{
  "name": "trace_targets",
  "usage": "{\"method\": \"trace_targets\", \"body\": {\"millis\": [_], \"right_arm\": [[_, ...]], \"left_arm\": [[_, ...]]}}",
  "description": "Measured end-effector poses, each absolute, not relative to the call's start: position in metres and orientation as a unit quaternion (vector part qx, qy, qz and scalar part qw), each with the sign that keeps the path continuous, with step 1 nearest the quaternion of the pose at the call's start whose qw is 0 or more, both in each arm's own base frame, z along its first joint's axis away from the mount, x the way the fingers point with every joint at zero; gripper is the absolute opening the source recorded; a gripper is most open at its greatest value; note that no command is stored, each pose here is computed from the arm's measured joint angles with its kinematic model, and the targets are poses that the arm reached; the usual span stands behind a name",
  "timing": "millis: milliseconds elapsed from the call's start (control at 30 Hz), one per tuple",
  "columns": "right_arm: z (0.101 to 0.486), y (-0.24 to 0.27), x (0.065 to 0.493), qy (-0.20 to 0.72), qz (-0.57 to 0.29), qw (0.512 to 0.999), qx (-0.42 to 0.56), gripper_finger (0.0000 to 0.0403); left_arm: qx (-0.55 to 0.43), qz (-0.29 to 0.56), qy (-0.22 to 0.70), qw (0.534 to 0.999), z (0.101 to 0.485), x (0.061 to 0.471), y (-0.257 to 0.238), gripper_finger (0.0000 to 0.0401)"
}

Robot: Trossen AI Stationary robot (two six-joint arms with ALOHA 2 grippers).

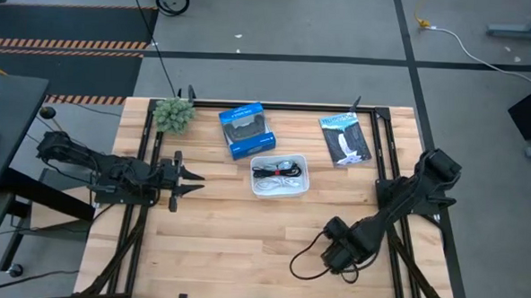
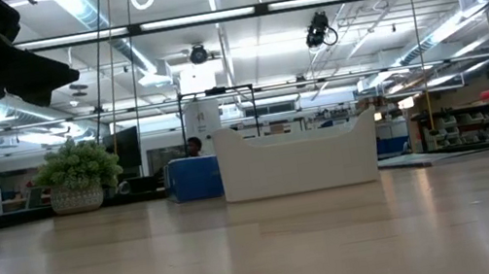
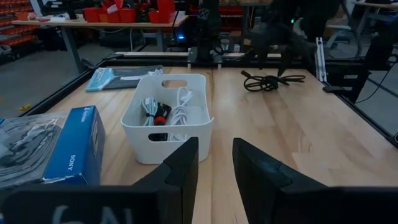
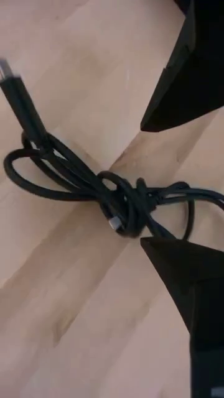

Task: Pick and place USB-C Cables
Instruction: Put the black charger cable into the white bin

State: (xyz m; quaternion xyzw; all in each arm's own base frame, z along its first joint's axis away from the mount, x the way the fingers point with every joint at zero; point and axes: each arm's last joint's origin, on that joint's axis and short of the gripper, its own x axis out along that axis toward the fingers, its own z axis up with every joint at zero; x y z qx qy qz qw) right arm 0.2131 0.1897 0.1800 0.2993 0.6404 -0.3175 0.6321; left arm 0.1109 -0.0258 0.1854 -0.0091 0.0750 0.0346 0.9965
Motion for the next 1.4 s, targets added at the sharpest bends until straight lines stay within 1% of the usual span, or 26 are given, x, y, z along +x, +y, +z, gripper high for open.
{"method": "trace_targets", "body": {"millis": [67, 167, 333, 500, 733, 833, 933, 1067, 1233, 1400], "right_arm": [[0.173, 0.189, 0.217, 0.658, -0.313, 0.618, 0.295, 0.0306], [0.165, 0.19, 0.225, 0.671, -0.292, 0.613, 0.298, 0.0316], [0.153, 0.189, 0.231, 0.692, -0.285, 0.595, 0.292, 0.0309], [0.146, 0.188, 0.235, 0.711, -0.269, 0.584, 0.285, 0.0269], [0.147, 0.186, 0.236, 0.715, -0.255, 0.59, 0.274, 0.0175], [0.147, 0.186, 0.237, 0.716, -0.25, 0.592, 0.272, 0.0141], [0.147, 0.186, 0.237, 0.715, -0.25, 0.593, 0.272, 0.0128], [0.149, 0.184, 0.241, 0.718, -0.246, 0.588, 0.28, 0.0128], [0.164, 0.18, 0.26, 0.701, -0.223, 0.61, 0.294, 0.0128], [0.182, 0.17, 0.283, 0.656, -0.216, 0.667, 0.28, 0.0128]], "left_arm": [[-0.009, 0.035, 0.075, 0.997, 0.185, 0.111, -0.026, 0.0107], [-0.009, 0.035, 0.075, 0.997, 0.185, 0.111, -0.026, 0.0107], [-0.009, 0.035, 0.075, 0.997, 0.185, 0.111, -0.026, 0.0107], [-0.009, 0.035, 0.075, 0.997, 0.185, 0.111, -0.026, 0.0107], [-0.009, 0.035, 0.076, 0.996, 0.185, 0.111, -0.026, 0.0107], [-0.009, 0.035, 0.076, 0.996, 0.185, 0.111, -0.026, 0.0107], [-0.009, 0.035, 0.076, 0.996, 0.185, 0.111, -0.026, 0.0107], [-0.009, 0.035, 0.076, 0.996, 0.185, 0.111, -0.026, 0.0107], [-0.009, 0.036, 0.076, 0.996, 0.185, 0.111, -0.026, 0.0107], [-0.009, 0.036, 0.076, 0.996, 0.185, 0.111, -0.026, 0.0107]]}}
